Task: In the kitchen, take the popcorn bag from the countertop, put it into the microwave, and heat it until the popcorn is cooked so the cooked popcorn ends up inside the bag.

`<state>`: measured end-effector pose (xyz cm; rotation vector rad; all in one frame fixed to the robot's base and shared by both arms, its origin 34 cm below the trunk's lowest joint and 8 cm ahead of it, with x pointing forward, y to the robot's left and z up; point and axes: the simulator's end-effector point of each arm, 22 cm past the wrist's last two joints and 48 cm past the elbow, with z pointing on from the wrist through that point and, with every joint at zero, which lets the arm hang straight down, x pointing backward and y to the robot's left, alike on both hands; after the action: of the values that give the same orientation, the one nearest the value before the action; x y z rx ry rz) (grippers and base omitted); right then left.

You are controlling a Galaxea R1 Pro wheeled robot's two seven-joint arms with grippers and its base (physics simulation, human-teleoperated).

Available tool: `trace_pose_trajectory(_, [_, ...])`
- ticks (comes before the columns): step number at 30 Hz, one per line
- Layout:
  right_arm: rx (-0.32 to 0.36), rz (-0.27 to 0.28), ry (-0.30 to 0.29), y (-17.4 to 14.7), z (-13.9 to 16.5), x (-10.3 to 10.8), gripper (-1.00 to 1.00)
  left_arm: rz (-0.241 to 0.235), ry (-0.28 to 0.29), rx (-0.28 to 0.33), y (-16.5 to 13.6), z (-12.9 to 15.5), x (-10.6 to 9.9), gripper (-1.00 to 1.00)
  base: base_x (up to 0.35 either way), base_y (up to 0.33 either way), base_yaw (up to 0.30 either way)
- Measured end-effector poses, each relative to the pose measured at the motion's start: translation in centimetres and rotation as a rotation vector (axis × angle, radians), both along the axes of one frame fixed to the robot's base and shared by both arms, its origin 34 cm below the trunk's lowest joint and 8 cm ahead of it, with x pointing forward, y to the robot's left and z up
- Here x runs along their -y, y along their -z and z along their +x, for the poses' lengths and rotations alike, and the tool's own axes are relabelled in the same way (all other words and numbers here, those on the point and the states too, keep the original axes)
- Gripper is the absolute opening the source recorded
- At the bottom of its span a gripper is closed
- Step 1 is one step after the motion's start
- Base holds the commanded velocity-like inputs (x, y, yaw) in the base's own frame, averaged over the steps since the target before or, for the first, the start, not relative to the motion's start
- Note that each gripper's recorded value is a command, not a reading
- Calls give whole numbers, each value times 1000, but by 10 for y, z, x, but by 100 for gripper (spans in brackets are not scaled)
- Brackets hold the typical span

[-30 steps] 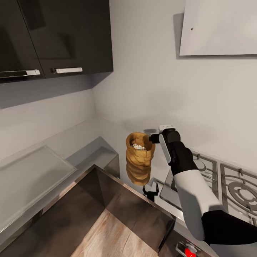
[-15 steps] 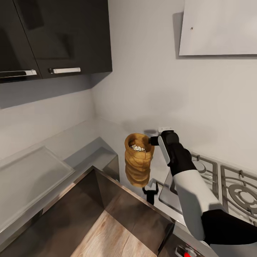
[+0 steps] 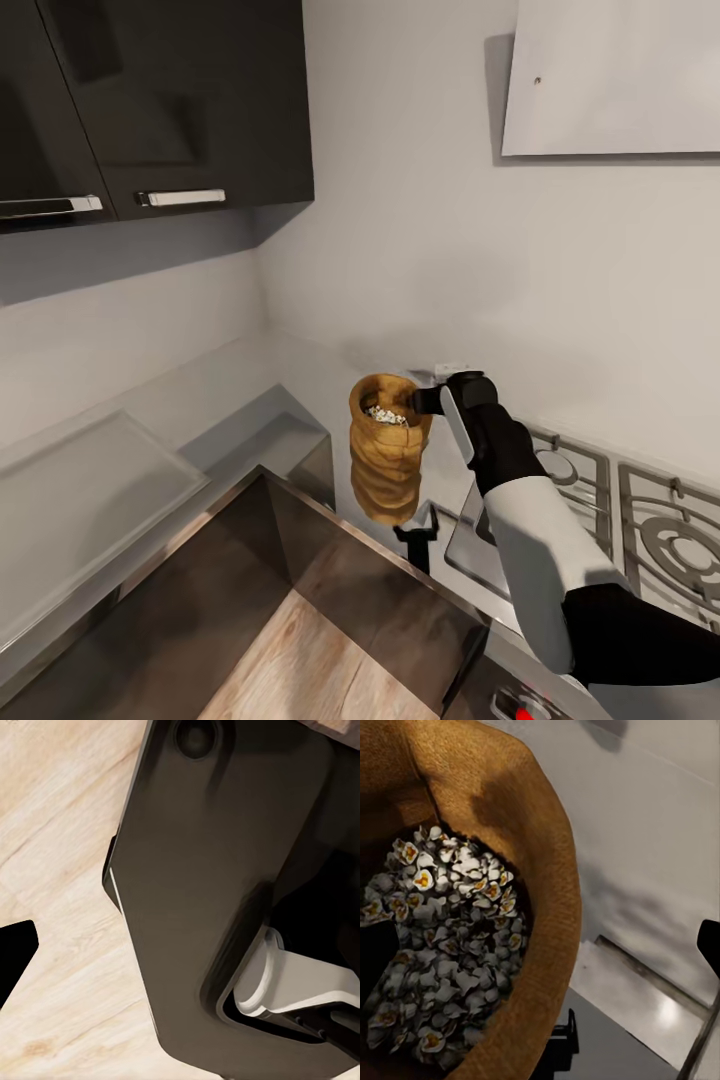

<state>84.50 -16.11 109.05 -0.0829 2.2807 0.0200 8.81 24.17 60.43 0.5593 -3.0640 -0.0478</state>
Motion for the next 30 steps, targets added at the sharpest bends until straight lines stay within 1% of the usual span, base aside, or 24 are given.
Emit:
trace_pose_trajectory(3, [0, 0, -1, 0, 0, 0, 100, 1, 1, 1, 0, 0, -1, 100, 231, 0, 0])
trace_pose_trajectory(9, [-1, -3, 2, 1, 0, 4, 100, 0, 1, 1, 0, 0, -1, 100, 31, 0, 0])
trace_pose_trajectory(13, [-35, -13, 7, 16, -2, 13, 100, 0, 1, 1, 0, 0, -1, 100, 1, 0, 0])
trace_pose_trajectory(17, [-44, -7, -5, 21, -2, 11, 100, 0, 1, 1, 0, 0, -1, 100, 0, 0, 0])
trace_pose_trajectory(20, [-62, -4, -11, 30, -5, 9, 100, 0, 1, 0, 0, 0, -1, 100, 0, 0, 0])
trace_pose_trajectory(24, [-70, 23, -42, 35, -6, 2, 100, 0, 1, 0, 0, 0, -1, 100, 0, 0, 0])
trace_pose_trajectory(30, [-74, 29, -48, 37, -6, 0, 100, 0, 1, 1, 0, 0, -1, 100, 0, 0, 0])
